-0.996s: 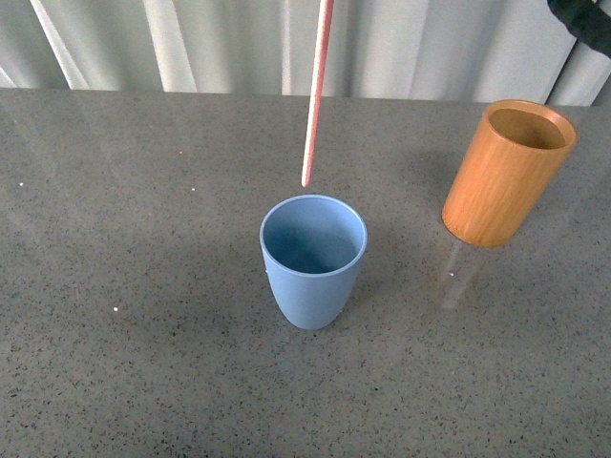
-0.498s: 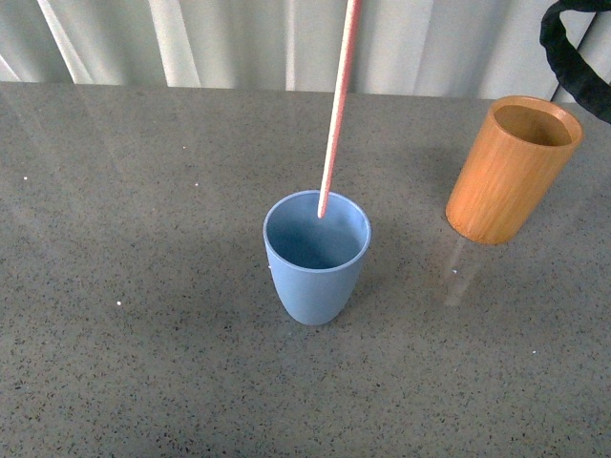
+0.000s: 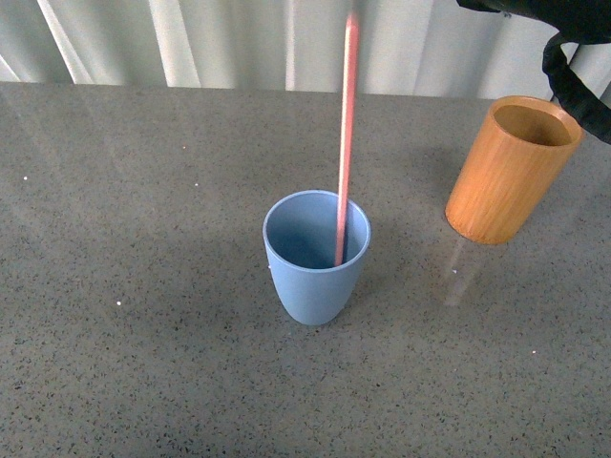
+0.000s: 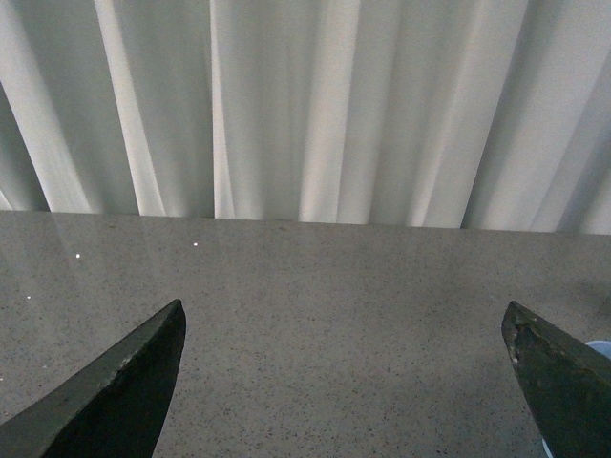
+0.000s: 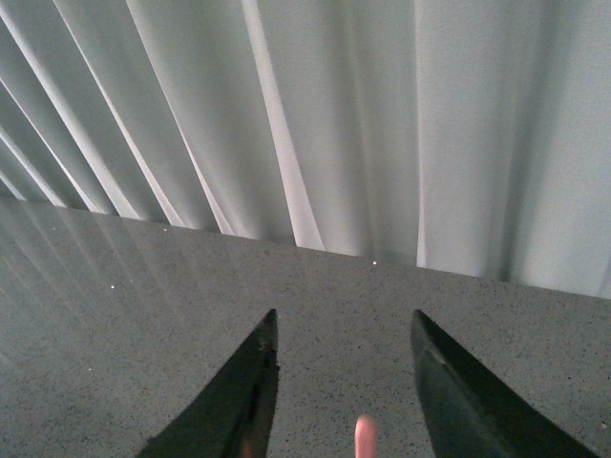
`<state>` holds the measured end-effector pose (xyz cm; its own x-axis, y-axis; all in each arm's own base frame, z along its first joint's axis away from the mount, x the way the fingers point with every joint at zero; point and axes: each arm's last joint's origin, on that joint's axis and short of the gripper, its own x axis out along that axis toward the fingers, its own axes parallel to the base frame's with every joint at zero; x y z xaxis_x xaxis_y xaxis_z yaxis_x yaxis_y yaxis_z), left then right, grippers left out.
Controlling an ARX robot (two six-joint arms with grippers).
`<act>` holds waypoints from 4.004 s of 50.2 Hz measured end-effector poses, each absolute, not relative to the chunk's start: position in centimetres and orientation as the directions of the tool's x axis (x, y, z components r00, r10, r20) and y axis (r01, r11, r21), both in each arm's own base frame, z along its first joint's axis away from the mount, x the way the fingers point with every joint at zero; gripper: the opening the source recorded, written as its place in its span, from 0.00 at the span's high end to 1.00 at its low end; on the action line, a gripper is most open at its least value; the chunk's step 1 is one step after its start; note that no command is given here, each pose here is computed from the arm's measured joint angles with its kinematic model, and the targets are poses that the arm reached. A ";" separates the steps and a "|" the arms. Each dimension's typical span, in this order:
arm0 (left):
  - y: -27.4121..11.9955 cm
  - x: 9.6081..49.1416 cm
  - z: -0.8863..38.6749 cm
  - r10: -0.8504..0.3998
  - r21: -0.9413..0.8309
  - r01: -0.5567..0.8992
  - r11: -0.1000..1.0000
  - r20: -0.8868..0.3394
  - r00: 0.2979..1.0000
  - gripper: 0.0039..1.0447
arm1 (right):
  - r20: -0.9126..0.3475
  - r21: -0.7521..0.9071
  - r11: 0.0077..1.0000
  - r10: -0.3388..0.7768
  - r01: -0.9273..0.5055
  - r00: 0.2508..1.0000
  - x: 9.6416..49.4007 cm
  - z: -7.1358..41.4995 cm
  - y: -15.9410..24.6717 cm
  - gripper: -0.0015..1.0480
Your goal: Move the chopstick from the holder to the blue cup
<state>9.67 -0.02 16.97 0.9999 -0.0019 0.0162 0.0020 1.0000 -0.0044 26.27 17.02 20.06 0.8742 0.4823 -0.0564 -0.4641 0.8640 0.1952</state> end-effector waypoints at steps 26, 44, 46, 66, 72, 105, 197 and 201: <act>0.0 9.7 17.0 -0.002 -0.004 0.002 1.000 0.016 1.000 0.06 | -0.034 0.186 0.871 0.468 -0.454 0.883 26.2 21.7 16.7 0.10; 0.0 9.7 17.0 -0.002 -0.004 0.002 1.000 0.016 1.000 0.06 | 0.018 0.082 0.997 0.008 -0.010 1.000 27.3 27.6 8.2 0.10; 0.0 9.7 17.0 -0.002 -0.004 0.002 1.000 0.016 1.000 0.06 | 0.024 0.084 0.996 -0.026 0.024 0.999 27.1 27.9 7.0 0.10; 0.0 9.7 17.0 -0.002 -0.004 0.002 1.000 0.016 1.000 0.06 | -0.007 0.022 0.910 -0.414 0.414 0.910 17.9 25.1 -3.3 0.10; 0.0 9.7 17.0 -0.002 -0.004 0.002 1.000 0.016 1.000 0.06 | 0.004 0.013 0.990 -0.138 0.138 0.990 17.4 24.6 -3.1 0.25; 0.0 9.7 17.0 -0.002 -0.004 0.002 1.000 0.016 1.000 0.06 | -0.002 0.001 1.000 -0.003 0.003 1.000 12.6 18.2 0.0 0.99; 0.0 9.7 17.0 -0.002 -0.004 0.002 1.000 0.016 1.000 0.06 | 0.015 0.002 1.000 -0.002 0.002 1.000 9.7 16.9 0.0 0.10; 0.0 9.7 17.0 -0.002 -0.004 0.002 1.000 0.017 1.000 0.06 | 0.015 0.002 1.000 -0.002 0.002 1.000 9.7 16.9 0.0 0.10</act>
<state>9.67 -0.02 16.98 0.9999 -0.0019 0.0166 0.0020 1.0000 -0.0044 9.69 -0.03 16.93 0.9999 -0.0023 0.0151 0.0023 1.0000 0.0017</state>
